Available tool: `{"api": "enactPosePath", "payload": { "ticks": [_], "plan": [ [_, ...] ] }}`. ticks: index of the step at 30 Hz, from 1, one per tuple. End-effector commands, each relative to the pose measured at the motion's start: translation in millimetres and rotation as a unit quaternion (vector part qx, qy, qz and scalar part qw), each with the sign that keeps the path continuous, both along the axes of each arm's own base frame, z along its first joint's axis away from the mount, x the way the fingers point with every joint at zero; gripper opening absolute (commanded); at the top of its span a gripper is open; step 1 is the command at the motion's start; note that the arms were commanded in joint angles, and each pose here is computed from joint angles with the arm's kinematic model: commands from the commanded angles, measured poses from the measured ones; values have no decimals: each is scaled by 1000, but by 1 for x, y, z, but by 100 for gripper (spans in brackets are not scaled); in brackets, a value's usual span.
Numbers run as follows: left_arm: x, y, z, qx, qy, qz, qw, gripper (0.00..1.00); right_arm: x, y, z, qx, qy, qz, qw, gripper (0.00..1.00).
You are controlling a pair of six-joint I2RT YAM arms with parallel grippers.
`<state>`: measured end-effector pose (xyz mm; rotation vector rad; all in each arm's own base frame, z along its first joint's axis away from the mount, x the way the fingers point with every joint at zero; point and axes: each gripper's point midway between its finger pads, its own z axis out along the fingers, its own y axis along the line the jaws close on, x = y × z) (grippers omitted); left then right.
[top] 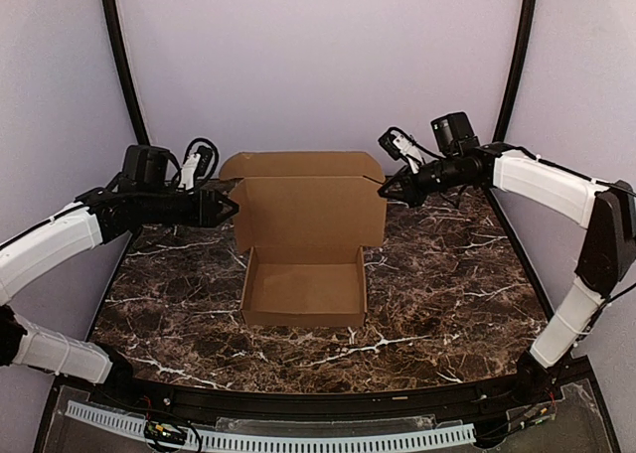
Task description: Fold the paper box
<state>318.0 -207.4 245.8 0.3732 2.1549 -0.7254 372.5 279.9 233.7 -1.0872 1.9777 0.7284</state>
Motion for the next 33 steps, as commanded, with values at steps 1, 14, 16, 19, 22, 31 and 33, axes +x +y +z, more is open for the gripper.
{"api": "enactPosePath", "payload": {
  "ticks": [1, 14, 16, 19, 22, 31, 33],
  "plan": [
    [7, -3, 6, 3, 0, -6, 1000, 52, -10, 0, 18, 24, -9, 6, 1000, 0],
    [35, 8, 5, 43, -28, 44, 998, 52, -30, -1, 21, 34, -7, 9, 999, 0],
    [40, 5, 5, 47, -33, 40, 998, 52, -31, -1, 22, 35, -8, 10, 999, 0],
    [46, 3, 8, 57, -47, 34, 997, 52, -34, 0, 23, 38, -8, 13, 999, 0],
    [52, 0, 11, 63, -58, 27, 996, 48, -37, 0, 23, 38, -7, 17, 999, 0],
    [59, -10, 6, 73, -66, -1, 995, 23, -43, 0, 23, 40, -7, 21, 999, 0],
    [60, -12, 5, 73, -68, -6, 995, 19, -44, 0, 23, 40, -6, 21, 999, 0]
  ]
}}
